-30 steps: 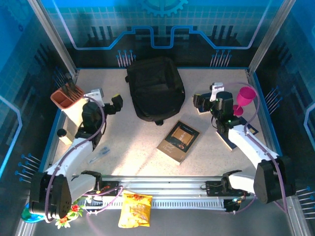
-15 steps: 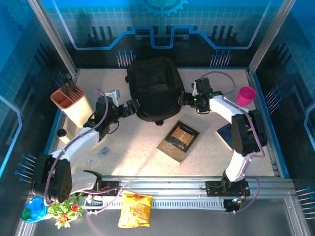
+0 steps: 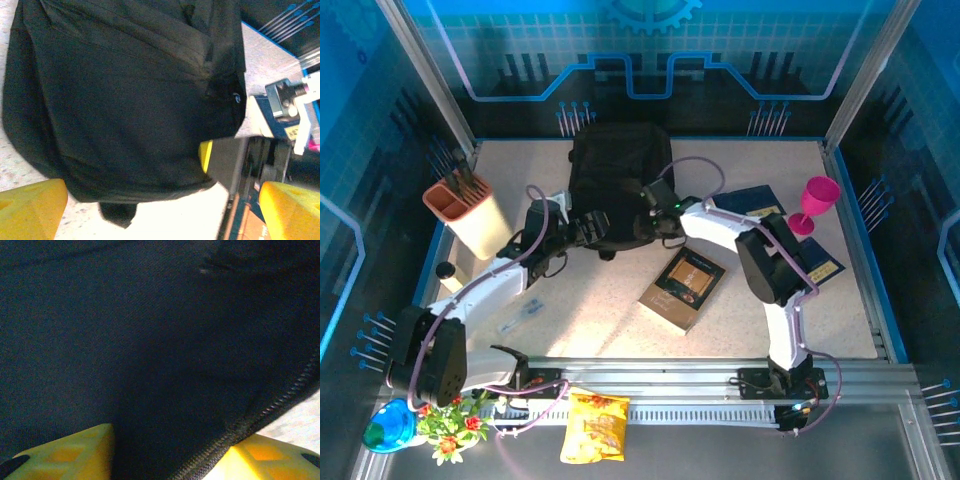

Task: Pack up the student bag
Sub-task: Move the student bag to the top-center of the table, then unzip the student bag at the top-center of the table.

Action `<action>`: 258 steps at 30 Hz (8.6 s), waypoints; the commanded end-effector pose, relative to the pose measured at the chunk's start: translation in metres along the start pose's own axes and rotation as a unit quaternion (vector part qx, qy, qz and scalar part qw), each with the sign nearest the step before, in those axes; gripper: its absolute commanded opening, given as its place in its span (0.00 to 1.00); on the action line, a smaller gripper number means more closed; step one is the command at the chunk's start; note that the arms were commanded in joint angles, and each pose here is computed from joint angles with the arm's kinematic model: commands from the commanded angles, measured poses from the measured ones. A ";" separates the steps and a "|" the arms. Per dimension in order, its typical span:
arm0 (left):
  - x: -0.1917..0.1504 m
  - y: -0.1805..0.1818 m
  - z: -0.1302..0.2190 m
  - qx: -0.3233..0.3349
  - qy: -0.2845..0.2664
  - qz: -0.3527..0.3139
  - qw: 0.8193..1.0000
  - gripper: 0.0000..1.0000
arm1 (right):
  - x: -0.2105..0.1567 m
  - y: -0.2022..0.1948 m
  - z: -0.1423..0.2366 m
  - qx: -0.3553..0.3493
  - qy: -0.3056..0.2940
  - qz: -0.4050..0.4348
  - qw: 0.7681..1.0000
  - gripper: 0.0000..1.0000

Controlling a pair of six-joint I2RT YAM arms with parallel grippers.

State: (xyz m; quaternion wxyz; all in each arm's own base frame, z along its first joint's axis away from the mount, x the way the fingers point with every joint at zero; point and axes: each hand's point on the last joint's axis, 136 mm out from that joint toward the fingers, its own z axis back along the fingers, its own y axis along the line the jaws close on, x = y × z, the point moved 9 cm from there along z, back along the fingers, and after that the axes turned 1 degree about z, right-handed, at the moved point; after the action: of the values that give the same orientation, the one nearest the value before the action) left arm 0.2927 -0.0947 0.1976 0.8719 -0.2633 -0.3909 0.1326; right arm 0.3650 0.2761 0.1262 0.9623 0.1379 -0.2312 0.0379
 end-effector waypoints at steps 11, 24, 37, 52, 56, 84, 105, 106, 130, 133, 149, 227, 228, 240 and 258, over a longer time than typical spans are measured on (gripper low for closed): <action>0.010 -0.005 0.011 0.031 -0.004 -0.005 1.000 0.99 | 0.001 0.006 0.067 0.138 -0.058 -0.045 0.988 0.70; -0.026 0.001 0.003 0.032 0.095 0.083 0.991 0.98 | 0.098 -0.054 0.013 0.099 -0.034 -0.042 0.994 0.68; -0.051 0.029 -0.019 0.085 0.103 0.111 0.985 0.96 | 0.105 -0.068 -0.027 0.076 0.001 -0.063 0.995 0.33; -0.012 -0.019 -0.006 0.013 0.110 0.048 0.993 0.94 | 0.064 -0.058 0.026 0.269 -0.045 -0.113 0.955 0.15; -0.014 -0.033 -0.015 -0.032 0.133 0.056 0.989 0.90 | 0.071 -0.049 0.037 0.323 -0.068 -0.107 0.938 0.15; -0.024 -0.053 -0.100 -0.162 0.171 0.215 0.948 0.28 | 0.068 -0.041 0.049 0.416 -0.099 -0.109 0.898 0.13; -0.018 -0.056 -0.089 -0.180 0.141 0.186 0.956 0.18 | 0.066 -0.047 0.046 0.400 -0.101 -0.109 0.904 0.11; -0.018 -0.056 -0.090 -0.180 0.140 0.185 0.956 0.18 | 0.066 -0.047 0.045 0.399 -0.101 -0.110 0.905 0.11; -0.026 -0.046 -0.058 -0.176 0.104 0.119 0.972 0.14 | 0.062 -0.064 0.037 0.365 -0.099 -0.132 0.916 0.11; -0.027 -0.045 -0.056 -0.181 0.102 0.111 0.972 0.12 | 0.063 -0.064 0.036 0.366 -0.099 -0.133 0.916 0.11; -0.031 -0.036 -0.055 -0.134 0.103 0.104 0.980 0.00 | 0.063 -0.065 0.032 0.350 -0.095 -0.135 0.922 0.10; -0.092 -0.010 -0.009 0.066 0.109 -0.029 0.991 0.49 | 0.063 -0.078 -0.020 0.266 -0.057 -0.159 0.949 0.09; -0.093 -0.012 -0.012 0.067 0.108 -0.036 0.991 0.46 | 0.062 -0.078 -0.020 0.266 -0.056 -0.158 0.949 0.08; -0.097 -0.021 -0.034 0.105 0.087 -0.077 0.988 0.33 | 0.061 -0.078 -0.020 0.269 -0.056 -0.158 0.948 0.09; -0.096 -0.028 -0.042 0.141 0.048 -0.091 0.985 0.16 | 0.060 -0.079 -0.019 0.266 -0.054 -0.156 0.950 0.08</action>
State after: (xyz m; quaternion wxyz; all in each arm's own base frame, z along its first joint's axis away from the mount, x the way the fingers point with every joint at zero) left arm 0.2506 -0.1685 0.1183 0.9395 -0.1049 -0.3145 0.0861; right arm 0.4335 0.2057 0.1153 0.8735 0.4201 -0.2374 -0.0646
